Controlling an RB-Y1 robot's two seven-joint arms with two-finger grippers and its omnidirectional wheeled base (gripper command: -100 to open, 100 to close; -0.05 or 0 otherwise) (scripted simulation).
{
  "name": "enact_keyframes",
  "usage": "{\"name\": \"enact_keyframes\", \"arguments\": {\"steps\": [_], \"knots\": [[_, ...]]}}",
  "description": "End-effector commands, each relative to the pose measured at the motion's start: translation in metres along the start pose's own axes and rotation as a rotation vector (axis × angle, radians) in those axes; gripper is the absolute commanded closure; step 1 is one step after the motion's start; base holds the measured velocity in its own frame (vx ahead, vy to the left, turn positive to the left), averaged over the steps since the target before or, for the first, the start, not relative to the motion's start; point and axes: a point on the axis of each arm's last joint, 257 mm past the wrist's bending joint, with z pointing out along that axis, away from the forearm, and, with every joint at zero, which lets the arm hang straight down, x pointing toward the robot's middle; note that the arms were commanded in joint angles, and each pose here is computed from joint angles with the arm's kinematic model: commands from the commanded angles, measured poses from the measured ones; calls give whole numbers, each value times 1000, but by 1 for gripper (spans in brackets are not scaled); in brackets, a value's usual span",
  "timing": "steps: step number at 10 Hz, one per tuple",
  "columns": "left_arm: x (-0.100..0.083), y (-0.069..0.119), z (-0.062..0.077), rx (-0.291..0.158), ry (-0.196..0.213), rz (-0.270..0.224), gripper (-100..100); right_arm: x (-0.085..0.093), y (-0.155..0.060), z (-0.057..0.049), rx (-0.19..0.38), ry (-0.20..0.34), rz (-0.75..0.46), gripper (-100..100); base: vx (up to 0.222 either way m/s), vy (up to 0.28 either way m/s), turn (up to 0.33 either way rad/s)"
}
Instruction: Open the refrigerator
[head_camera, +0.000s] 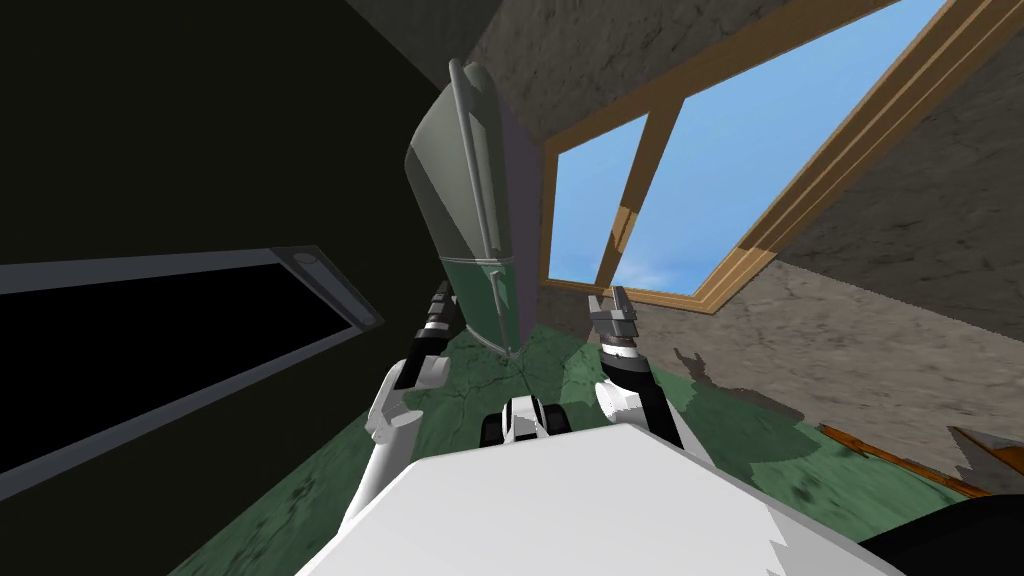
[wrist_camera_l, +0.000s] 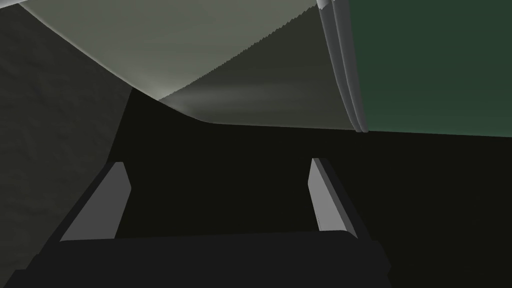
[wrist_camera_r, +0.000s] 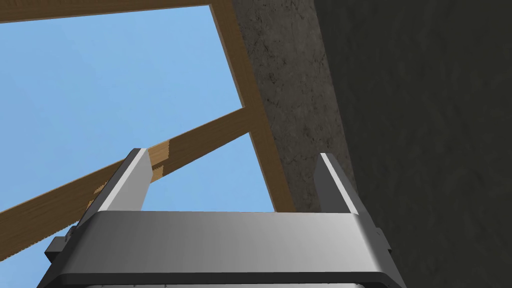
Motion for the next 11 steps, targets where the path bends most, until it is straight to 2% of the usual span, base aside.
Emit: {"name": "enact_keyframes", "arguments": {"steps": [1, 2, 3, 4, 5, 6, 7, 8, 9, 10, 11], "knots": [[3, 2, 14, -28, 4, 12, -100, 0, 0, 0, 0, 0, 0, 0, 65, -77, 50], [3, 4, 14, -39, 3, 13, -100, 0, 0, 0, 0, 0, 0, 0, 61, -66, 34], [5, 3, 22, -50, 6, 22, -100, 0, 0, 0, 0, 0, 0, 0, 59, -76, 54], [4, 5, 22, -56, 6, 22, -100, 0, 0, 0, 0, 0, 0, 0, 55, -78, 30], [6, 4, 30, -68, 8, 32, -100, 0, 0, 0, 0, 0, 0, 0, 70, -90, 59], [6, 6, 30, -75, 7, 32, -100, 0, 0, 0, 0, 0, 0, 0, 56, -78, 30], [7, 4, 38, -84, 9, 43, -100, 0, 0, 0, 0, 0, 0, 0, 60, -90, 53], [7, 6, 38, -94, 7, 43, -100, 0, 0, 0, 0, 0, 0, 0, 53, -74, 38], [8, 4, 46, -103, 8, 56, -100, 0, 0, 0, 0, 0, 0, 0, 73, -87, 50], [7, 7, 46, -115, 7, 56, -100, 0, 0, 0, 0, 0, 0, 0, 64, -72, 34], [8, 5, 54, -124, 7, 69, -100, 0, 0, 0, 0, 0, 0, 0, 68, -67, 59]]}}
